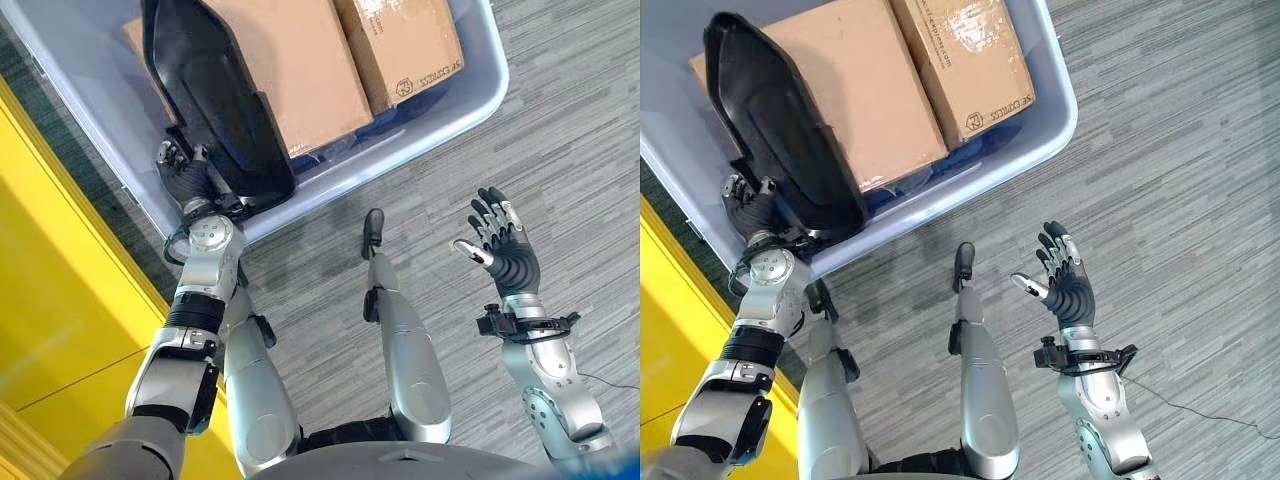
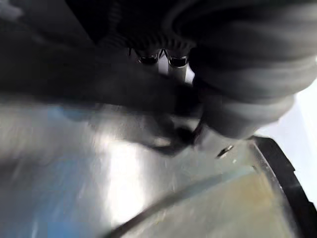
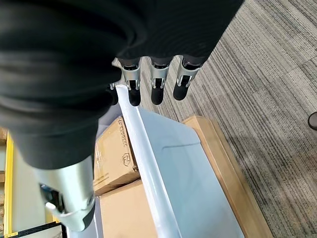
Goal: Move parts from the plastic box to the shelf.
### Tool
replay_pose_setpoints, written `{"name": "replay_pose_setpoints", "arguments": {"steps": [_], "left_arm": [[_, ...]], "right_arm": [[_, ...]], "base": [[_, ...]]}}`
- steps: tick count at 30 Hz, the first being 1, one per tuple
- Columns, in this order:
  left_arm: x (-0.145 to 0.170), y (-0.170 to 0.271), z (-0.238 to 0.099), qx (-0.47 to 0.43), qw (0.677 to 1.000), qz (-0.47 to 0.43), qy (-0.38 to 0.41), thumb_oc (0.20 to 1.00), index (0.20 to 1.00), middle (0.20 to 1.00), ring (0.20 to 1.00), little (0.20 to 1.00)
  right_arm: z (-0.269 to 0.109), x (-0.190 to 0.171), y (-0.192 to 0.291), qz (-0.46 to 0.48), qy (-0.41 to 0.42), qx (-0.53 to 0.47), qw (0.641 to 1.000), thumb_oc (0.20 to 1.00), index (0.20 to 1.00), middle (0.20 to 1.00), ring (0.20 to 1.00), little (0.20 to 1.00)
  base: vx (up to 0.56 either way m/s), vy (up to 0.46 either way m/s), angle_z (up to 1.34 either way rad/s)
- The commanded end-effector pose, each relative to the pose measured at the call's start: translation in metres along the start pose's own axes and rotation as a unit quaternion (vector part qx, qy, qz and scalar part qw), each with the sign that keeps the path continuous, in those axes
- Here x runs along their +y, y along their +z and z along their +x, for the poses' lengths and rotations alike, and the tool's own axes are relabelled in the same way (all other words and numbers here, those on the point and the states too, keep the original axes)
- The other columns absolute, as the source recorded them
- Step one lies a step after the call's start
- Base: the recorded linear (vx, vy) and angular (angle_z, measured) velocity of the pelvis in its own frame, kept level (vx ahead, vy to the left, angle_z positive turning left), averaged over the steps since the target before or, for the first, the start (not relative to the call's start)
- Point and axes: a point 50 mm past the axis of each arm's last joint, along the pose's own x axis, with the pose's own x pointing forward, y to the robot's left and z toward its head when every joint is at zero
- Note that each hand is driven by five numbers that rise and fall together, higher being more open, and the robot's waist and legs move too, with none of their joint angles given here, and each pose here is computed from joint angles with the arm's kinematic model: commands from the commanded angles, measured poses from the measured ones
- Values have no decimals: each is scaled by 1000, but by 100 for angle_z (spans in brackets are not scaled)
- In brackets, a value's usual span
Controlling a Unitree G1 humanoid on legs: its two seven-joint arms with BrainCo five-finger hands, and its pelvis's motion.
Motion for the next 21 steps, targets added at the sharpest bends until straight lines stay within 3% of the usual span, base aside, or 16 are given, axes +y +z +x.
{"name": "replay_pose_setpoints", "arguments": {"steps": [1, 15, 21], "left_arm": [[10, -39, -10, 75, 995, 65, -11, 200, 200, 200, 200, 200], [20, -32, -9, 55, 997, 59, 1, 200, 200, 200, 200, 200], [37, -9, -7, -14, 996, 86, 12, 200, 200, 200, 200, 200]], "right_arm": [[5, -10, 25, -9, -11, -64, 998, 1000, 1000, 1000, 1000, 1000], [6, -12, 24, -11, -15, -60, 998, 1000, 1000, 1000, 1000, 1000], [6, -17, 26, -19, -25, -63, 998, 1000, 1000, 1000, 1000, 1000]], "base": [[0, 0, 0], [0, 0, 0], [1, 1, -1]]}}
